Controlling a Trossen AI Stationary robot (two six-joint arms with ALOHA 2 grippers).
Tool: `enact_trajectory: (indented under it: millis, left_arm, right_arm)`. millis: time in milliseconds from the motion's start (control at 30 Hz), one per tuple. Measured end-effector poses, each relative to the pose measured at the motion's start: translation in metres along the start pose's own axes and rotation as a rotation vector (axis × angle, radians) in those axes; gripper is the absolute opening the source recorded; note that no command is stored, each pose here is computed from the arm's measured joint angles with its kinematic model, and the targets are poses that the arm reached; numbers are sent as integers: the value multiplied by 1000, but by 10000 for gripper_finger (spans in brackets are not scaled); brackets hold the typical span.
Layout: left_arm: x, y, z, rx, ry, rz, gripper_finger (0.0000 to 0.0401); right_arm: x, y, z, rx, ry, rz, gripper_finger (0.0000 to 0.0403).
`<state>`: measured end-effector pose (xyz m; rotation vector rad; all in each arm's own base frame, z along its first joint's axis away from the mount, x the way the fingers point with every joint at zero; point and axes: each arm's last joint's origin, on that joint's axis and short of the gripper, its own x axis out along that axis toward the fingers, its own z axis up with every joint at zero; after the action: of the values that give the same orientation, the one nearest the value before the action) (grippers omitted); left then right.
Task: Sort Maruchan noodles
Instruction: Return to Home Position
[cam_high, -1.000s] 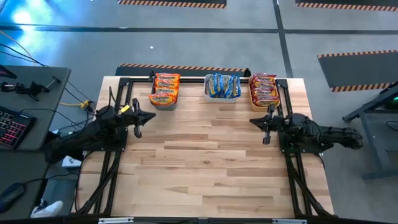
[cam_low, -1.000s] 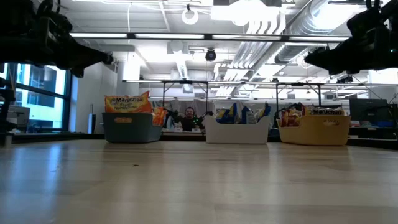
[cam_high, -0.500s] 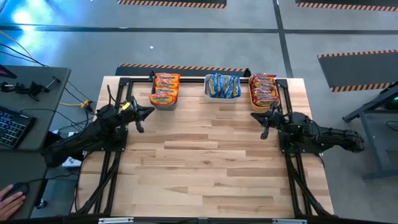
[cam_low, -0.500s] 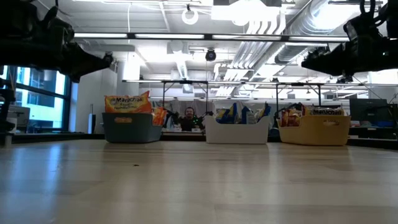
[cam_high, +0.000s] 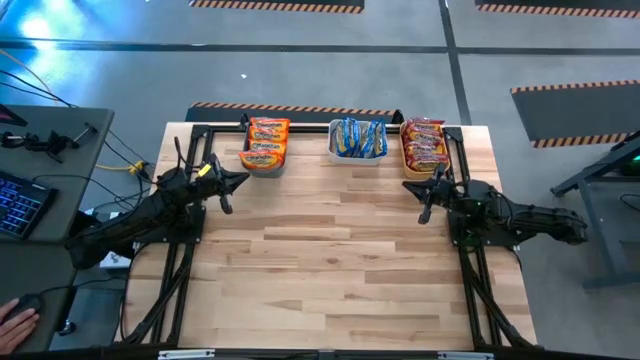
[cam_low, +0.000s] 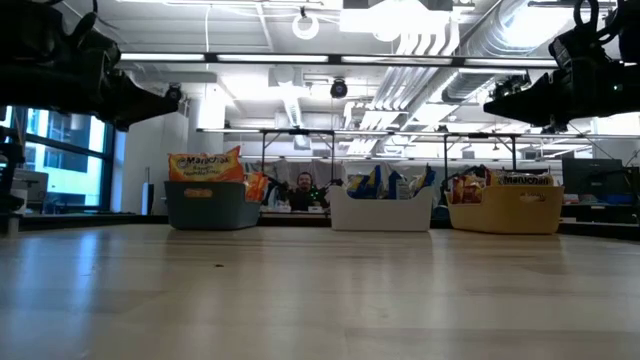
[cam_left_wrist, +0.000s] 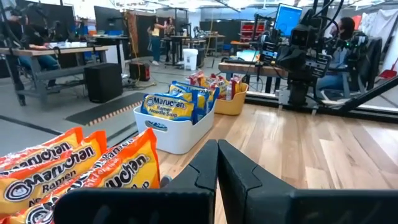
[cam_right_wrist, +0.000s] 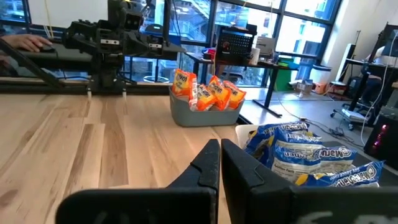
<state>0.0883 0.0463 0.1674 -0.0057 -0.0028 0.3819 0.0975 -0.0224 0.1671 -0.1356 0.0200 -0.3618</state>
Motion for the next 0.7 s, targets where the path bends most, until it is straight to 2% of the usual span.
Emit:
enact_trajectory:
  millis: [700]
  left_arm:
    - [0, 0, 1, -41, -6, 0, 0]
  right_arm:
    - [0, 0, 0, -1, 0, 0, 0]
